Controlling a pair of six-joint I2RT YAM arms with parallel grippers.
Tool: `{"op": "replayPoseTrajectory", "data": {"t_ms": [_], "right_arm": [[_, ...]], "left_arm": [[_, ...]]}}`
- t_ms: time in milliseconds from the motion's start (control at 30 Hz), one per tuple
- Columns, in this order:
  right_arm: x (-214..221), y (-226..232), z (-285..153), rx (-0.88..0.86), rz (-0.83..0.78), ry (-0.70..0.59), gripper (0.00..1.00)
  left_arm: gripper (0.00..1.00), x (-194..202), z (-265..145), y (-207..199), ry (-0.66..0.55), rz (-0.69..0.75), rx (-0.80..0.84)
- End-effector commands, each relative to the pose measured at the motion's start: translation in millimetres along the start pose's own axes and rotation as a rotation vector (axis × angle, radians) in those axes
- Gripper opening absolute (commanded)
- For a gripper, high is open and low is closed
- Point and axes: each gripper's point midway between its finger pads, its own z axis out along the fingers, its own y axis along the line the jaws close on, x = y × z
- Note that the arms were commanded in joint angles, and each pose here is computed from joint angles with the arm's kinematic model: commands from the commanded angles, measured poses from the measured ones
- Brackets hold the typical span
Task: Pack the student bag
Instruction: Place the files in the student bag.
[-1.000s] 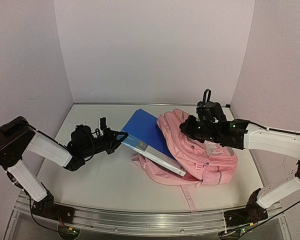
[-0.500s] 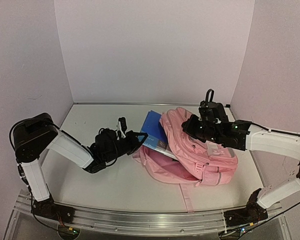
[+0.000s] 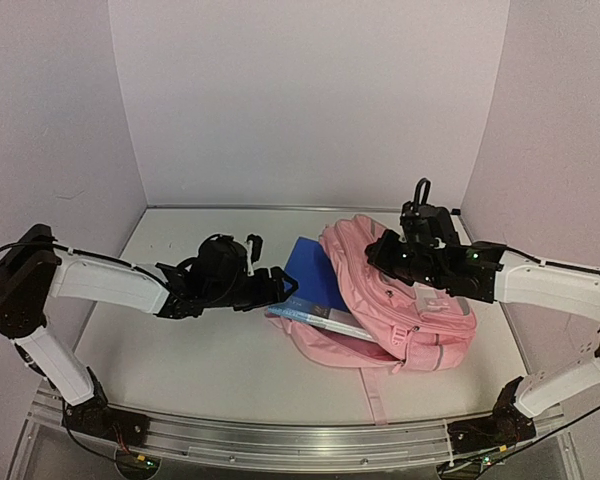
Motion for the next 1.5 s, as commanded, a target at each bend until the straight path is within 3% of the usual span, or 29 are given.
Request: {"op": "replayPoseTrajectory", "data": {"t_ms": [0, 300, 600, 733, 1200, 1467], "right_arm": [[-71.3, 69.8, -46.7, -0.282, 0.113, -0.229, 0.0], [-73.4, 71.5, -50.0, -0.288, 0.106, -0.233, 0.0], [-72.7, 72.2, -48.2, -0.286, 0.1, -0.23, 0.0], [-70.9, 70.8, -46.2, -0.281, 0.095, -0.227, 0.0], [-51.2, 67.4, -27.9, -0.269, 0.088, -0.162, 0.0], [-48.3, 61.1, -18.9, -0.238, 0.083, -0.17, 0.0]], "left_arm": [[0.79, -5.4, -19.9, 11.4, 0.041, 0.119, -0.128], [0.72, 5.2, -0.1, 22.7, 0.146, 0.161, -0.217], [0.3, 21.9, 26.3, -5.8, 0.224, 0.126, -0.039], [0.18, 17.6, 34.6, -25.5, 0.209, 0.112, 0.042], [0.14, 21.6, 88.3, -90.6, 0.248, 0.097, 0.275], [0.14, 39.1, 91.6, -123.3, 0.293, 0.123, 0.364]]}}
